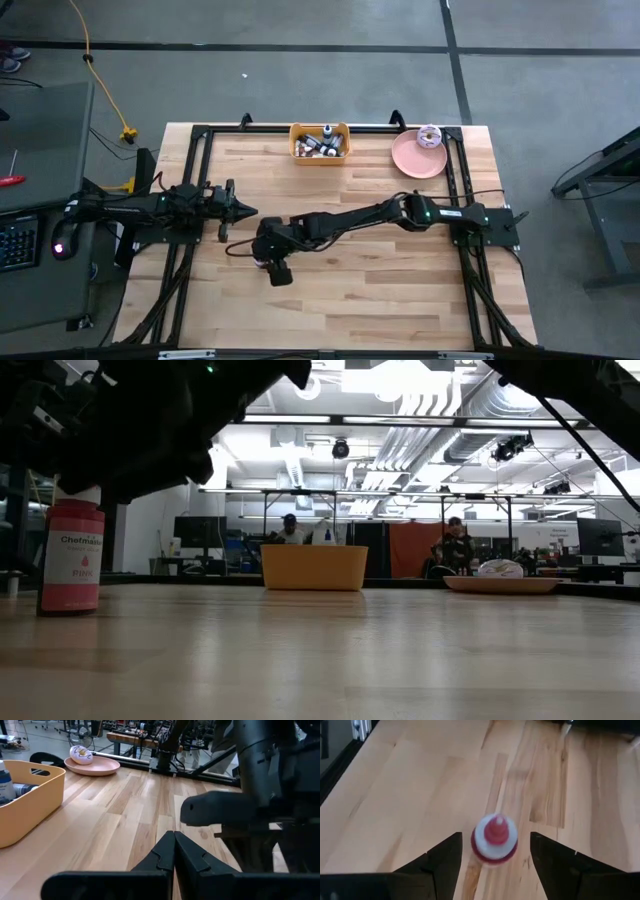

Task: Pick & Place food coloring
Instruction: Put the big pink food coloring bottle into the yellow bin

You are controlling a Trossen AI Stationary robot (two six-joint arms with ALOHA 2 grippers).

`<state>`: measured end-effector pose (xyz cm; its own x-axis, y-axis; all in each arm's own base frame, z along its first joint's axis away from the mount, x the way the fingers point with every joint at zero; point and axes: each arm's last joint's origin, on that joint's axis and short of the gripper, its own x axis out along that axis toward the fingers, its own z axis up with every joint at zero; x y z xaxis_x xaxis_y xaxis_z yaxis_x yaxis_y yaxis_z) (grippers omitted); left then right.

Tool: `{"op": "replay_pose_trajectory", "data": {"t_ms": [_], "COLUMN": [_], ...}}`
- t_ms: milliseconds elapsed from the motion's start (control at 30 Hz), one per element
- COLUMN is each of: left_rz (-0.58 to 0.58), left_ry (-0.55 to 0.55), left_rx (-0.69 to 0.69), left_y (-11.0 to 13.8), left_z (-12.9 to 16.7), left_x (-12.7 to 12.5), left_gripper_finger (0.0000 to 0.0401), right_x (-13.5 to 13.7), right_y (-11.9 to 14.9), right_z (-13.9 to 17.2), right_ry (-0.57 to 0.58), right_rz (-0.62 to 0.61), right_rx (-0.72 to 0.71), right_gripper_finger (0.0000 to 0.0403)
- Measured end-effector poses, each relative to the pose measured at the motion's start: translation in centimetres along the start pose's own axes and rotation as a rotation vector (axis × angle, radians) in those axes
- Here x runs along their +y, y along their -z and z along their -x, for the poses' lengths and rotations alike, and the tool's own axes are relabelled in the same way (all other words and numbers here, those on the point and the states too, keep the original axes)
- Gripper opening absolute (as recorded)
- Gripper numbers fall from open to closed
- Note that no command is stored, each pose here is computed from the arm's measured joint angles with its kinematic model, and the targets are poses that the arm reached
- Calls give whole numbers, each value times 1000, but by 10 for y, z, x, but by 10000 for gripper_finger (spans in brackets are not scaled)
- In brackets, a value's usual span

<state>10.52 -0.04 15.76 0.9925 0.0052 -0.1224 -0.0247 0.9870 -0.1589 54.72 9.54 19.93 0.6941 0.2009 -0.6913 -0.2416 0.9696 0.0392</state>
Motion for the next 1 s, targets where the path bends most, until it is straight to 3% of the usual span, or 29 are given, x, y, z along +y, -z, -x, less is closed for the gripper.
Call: {"op": "replay_pose_trajectory", "data": {"t_ms": [1000], "left_rz": [0], "left_ry": [0], "left_rx": [1], "left_y": [0], "left_z": [0], "left_x": [0], "left_gripper_finger": [1], "right_x": [0], "right_y": [-2], "right_z": [-4], "right_ry": [-3], "right_rz": [-25], "right_rx": [-38], "right_gripper_finger": [217]}}
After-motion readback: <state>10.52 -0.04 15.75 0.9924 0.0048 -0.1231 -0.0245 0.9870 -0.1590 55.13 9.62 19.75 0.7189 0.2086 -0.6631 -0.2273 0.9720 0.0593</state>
